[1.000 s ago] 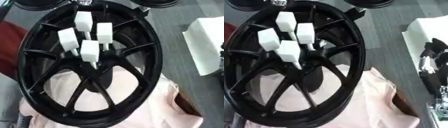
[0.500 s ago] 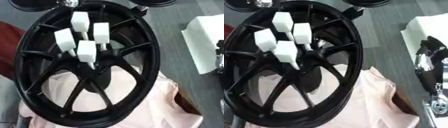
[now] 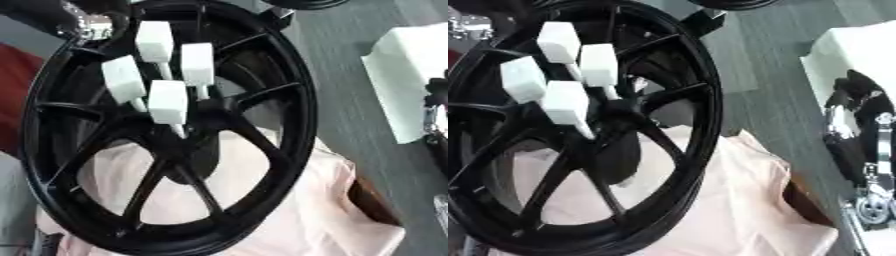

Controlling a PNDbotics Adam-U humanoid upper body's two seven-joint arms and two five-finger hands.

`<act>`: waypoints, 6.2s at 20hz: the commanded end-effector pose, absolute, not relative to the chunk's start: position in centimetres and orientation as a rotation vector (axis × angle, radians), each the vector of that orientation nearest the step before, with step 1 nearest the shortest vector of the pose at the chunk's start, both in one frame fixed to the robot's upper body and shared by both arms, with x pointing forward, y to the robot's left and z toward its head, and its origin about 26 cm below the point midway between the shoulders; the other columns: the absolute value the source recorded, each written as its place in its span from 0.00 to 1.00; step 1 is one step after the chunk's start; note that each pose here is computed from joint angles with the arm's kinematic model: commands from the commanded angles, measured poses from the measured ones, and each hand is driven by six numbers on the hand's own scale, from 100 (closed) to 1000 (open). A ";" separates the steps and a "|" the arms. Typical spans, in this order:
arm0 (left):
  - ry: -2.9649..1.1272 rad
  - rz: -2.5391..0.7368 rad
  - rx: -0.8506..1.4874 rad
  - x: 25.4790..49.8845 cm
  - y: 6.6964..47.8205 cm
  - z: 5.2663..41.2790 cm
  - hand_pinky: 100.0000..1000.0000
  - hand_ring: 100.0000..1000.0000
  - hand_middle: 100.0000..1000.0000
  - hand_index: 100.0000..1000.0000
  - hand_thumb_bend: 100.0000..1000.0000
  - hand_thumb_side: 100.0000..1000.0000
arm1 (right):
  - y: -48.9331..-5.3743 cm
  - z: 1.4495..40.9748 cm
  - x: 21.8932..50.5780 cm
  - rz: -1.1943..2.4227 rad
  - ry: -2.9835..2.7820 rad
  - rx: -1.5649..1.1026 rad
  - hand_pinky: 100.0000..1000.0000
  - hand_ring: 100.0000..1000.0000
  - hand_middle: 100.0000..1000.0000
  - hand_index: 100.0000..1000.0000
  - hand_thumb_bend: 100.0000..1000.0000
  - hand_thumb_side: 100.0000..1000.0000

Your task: Pull the pin out of the wheel hub.

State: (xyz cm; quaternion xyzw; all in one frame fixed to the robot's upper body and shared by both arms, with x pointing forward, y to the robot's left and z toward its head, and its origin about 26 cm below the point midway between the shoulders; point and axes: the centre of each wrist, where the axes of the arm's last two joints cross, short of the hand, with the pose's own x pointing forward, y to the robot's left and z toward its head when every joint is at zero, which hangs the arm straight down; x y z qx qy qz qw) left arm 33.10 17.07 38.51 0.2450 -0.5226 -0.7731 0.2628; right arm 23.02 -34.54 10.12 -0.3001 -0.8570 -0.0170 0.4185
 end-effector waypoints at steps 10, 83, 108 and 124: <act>-1.368 -2.047 0.750 28.9 18.9 38.3 0.85 0.83 0.75 0.85 0.36 1.00 | -34.5 10.8 23.1 -0.031 -2.171 -0.760 0.74 0.76 0.69 0.82 0.00 0.51; -1.221 -1.936 0.726 34.2 15.6 35.2 0.78 0.74 0.63 0.80 0.25 0.73 | -33.1 11.0 24.0 -0.064 -2.172 -0.690 0.74 0.76 0.69 0.83 0.00 0.52; -1.234 -1.894 0.820 33.9 15.6 35.8 0.66 0.50 0.33 0.45 0.04 0.34 | -33.1 10.9 24.0 -0.076 -2.165 -0.686 0.74 0.76 0.70 0.83 0.00 0.52; -1.406 -1.812 0.907 31.1 16.8 39.6 0.64 0.47 0.29 0.42 0.00 0.11 | -33.4 10.9 23.8 -0.076 -2.166 -0.689 0.74 0.76 0.70 0.83 0.00 0.52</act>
